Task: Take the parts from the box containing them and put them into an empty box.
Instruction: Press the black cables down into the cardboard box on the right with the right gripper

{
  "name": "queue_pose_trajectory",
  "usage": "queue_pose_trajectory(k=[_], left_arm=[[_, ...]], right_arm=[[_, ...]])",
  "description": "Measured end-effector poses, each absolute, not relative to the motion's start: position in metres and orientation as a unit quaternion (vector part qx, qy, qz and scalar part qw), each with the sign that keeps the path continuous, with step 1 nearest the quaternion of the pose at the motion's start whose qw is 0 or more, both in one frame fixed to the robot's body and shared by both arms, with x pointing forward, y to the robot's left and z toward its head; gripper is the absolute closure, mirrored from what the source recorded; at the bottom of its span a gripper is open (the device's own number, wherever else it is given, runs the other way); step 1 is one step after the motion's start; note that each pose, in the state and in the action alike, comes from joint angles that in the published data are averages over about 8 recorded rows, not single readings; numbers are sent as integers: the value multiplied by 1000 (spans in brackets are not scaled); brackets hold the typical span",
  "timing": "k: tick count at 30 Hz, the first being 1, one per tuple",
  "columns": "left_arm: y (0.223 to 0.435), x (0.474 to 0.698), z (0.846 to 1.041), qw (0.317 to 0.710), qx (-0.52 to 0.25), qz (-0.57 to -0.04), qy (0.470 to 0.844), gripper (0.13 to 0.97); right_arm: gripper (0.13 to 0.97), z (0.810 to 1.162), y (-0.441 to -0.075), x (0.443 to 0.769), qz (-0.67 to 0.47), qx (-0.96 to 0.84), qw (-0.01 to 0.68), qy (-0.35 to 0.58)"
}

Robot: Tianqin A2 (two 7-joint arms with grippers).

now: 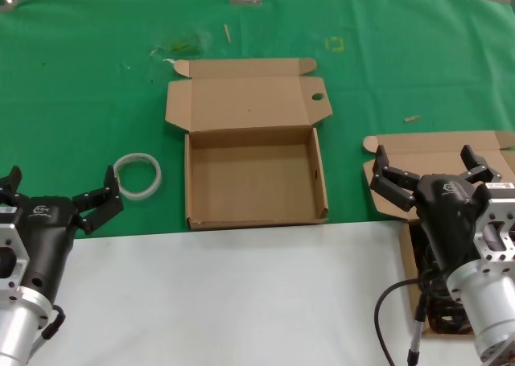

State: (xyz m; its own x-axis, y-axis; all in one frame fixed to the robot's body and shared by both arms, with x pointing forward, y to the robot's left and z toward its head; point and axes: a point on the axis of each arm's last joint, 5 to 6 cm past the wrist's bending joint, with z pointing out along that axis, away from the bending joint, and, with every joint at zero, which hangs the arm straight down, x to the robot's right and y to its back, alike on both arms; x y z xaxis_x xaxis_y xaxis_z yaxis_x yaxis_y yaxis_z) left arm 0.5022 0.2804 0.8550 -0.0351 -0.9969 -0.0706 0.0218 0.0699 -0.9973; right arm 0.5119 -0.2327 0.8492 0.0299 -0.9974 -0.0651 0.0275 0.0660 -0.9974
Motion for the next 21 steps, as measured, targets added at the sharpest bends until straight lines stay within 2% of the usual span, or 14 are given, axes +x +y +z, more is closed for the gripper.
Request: queue_pose_trajectory(k=[21], left_arm=[[280,502,855,513,-468,-496,521,132]], right_arm=[[130,849,-233,512,-483,-483,530,502]])
